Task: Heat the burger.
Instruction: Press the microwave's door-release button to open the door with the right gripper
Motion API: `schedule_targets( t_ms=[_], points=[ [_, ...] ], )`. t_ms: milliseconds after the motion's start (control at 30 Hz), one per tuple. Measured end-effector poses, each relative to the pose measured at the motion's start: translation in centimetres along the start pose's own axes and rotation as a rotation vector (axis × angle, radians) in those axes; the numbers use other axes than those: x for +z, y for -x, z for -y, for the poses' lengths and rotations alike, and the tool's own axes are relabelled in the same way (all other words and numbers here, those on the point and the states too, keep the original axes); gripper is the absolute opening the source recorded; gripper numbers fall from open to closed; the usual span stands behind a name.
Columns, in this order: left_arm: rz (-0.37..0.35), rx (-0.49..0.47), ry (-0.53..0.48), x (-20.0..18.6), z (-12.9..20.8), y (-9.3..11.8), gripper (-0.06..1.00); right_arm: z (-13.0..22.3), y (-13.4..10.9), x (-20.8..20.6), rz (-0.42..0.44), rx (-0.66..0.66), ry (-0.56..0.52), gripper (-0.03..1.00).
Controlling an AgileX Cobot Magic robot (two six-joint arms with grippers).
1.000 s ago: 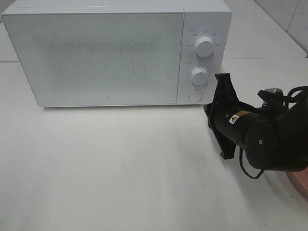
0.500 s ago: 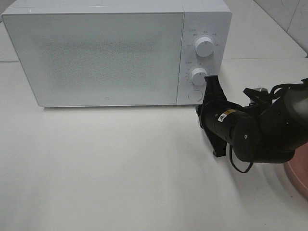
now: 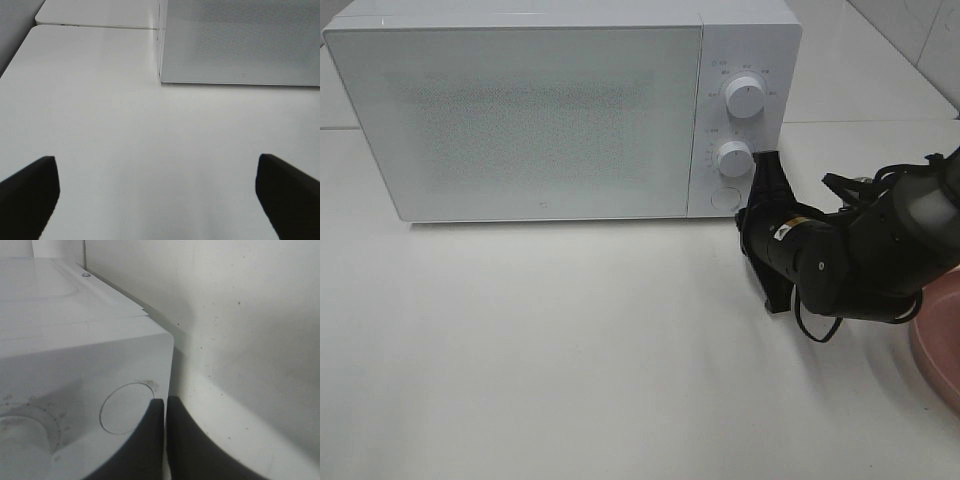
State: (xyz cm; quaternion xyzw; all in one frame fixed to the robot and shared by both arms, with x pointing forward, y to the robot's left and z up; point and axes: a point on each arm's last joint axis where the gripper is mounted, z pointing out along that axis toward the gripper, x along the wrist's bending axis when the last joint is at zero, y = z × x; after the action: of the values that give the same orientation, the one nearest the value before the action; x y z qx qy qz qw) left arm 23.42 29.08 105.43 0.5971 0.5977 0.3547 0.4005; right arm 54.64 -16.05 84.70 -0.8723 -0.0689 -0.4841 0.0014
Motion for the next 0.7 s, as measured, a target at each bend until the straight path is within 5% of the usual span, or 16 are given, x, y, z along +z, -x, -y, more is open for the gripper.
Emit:
schedule_targets(
  t_ms=[700],
  points=[
    [0.000,0.000,0.000,0.0,0.0,0.0,0.99,0.7,-1.7,1.3,-0.077,0.007,-0.018,0.01]
  ],
)
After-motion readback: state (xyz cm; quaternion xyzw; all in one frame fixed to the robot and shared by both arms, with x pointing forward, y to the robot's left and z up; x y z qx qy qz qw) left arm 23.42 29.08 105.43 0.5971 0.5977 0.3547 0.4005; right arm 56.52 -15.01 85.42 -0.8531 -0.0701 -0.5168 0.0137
